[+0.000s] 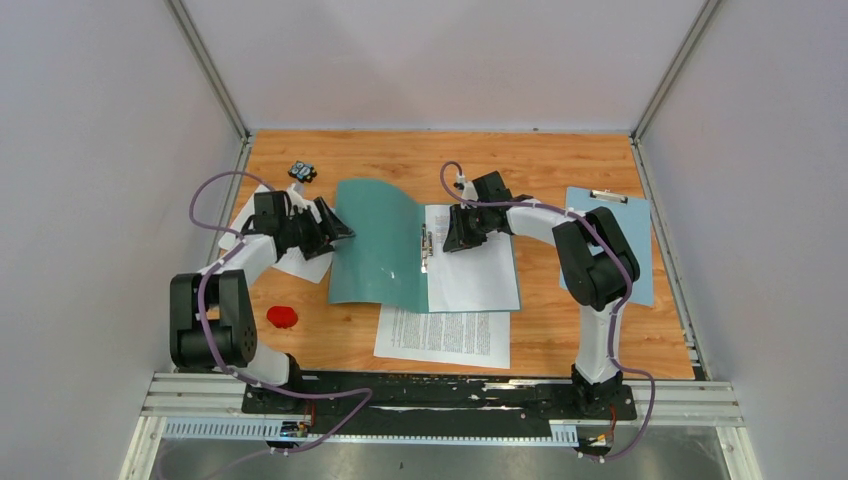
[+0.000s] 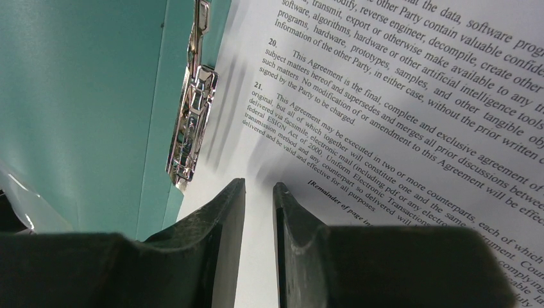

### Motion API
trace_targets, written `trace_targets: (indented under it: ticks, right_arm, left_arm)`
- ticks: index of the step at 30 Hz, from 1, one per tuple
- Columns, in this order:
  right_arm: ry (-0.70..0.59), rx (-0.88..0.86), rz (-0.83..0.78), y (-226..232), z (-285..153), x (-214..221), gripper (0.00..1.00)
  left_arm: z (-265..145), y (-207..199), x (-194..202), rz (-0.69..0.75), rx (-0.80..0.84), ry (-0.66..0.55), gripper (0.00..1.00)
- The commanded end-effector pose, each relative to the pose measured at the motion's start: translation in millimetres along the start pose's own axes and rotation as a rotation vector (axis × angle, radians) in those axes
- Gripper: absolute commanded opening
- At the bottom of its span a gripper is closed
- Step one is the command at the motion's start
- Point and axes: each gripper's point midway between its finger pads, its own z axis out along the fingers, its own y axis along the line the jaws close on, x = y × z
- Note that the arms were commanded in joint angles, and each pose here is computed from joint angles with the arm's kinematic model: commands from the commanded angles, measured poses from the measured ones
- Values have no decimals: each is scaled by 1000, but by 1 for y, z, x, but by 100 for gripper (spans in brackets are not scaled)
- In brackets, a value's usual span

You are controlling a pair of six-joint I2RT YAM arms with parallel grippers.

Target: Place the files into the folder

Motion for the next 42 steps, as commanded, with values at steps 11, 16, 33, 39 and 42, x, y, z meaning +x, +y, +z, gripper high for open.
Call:
trace_targets:
  ticks: [11,16,33,39,42]
  right_arm:
    - [113,89,27,-31,17,44,24]
    - [113,95,27,-32,15,44,24]
    - [121,111,26,-37,12,46,24]
    - [123,110,31,-38,15,46,24]
    - [122,112,30,-38,14,45,24]
  left_arm:
    - [-54,-105,-17,46,413,-90,83]
    - [-63,-120,-14,27,505,-85,82]
    - [-87,-145,-14,64,611,-91,79]
    - [-95,-155,-14,28,674,-90,79]
    - [-95,-156,-14,24,678,-88,78]
